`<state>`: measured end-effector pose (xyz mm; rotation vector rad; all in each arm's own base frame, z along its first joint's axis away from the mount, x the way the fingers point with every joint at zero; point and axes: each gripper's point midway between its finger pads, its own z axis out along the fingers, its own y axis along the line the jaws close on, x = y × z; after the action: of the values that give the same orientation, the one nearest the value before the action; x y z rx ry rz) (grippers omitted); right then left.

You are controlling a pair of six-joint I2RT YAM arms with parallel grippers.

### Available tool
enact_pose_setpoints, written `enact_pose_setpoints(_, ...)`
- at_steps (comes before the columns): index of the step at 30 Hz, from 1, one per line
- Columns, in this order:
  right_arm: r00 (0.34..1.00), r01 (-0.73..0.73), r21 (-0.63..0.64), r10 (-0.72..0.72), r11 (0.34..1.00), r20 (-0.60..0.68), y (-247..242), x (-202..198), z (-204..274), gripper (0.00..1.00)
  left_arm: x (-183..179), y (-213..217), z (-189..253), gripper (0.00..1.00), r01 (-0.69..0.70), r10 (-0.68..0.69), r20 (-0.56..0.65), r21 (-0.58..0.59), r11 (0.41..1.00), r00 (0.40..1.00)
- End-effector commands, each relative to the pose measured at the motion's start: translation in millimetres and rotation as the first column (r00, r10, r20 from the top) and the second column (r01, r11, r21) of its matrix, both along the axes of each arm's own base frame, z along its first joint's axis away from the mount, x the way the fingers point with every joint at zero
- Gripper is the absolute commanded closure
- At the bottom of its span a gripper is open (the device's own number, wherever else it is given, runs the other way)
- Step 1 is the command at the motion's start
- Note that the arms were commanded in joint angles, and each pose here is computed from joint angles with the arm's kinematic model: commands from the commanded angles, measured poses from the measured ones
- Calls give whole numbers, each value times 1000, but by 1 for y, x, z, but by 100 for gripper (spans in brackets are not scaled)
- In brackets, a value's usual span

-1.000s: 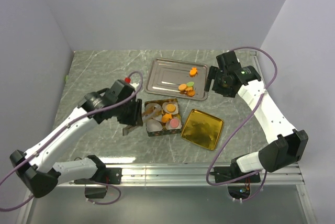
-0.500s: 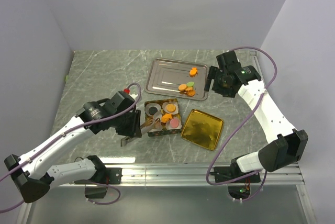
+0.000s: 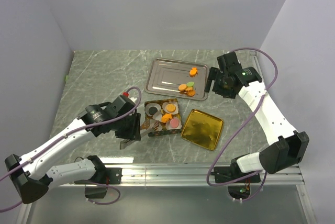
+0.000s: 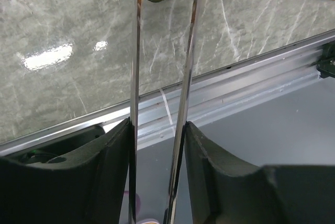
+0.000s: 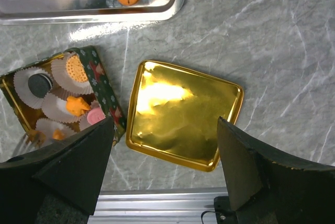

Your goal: Pack the cookies

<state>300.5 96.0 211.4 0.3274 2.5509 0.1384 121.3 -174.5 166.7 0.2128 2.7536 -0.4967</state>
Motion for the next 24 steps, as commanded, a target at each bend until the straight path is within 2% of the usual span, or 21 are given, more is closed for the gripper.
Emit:
enact_pose_setpoints(1, 999, 13, 5, -13, 1000, 37, -5, -2, 6, 14, 11, -5, 14, 50, 0, 0, 53, -11, 1000, 999)
enact_pose_setpoints(8, 999, 23, -14, -23, 1000, 43, -10, -3, 5, 14, 20, -13, 43, 44, 17, -11, 108, -53, 998, 994)
enact_pose_setpoints(13, 999, 31, -27, -30, 999, 42, -15, -6, 3, 14, 39, -10, 67, 42, -11, 15, 187, -23, 1000, 982)
enact_pose_setpoints(18, 999, 35, -32, -34, 999, 42, -19, -14, 0, 14, 68, -9, 88, 39, -59, 55, 269, 5, 998, 961)
enact_pose_setpoints(24, 998, 49, -13, -48, 999, 42, -22, -31, -8, 14, 121, 20, 84, 38, -219, 199, 295, 38, 975, 935)
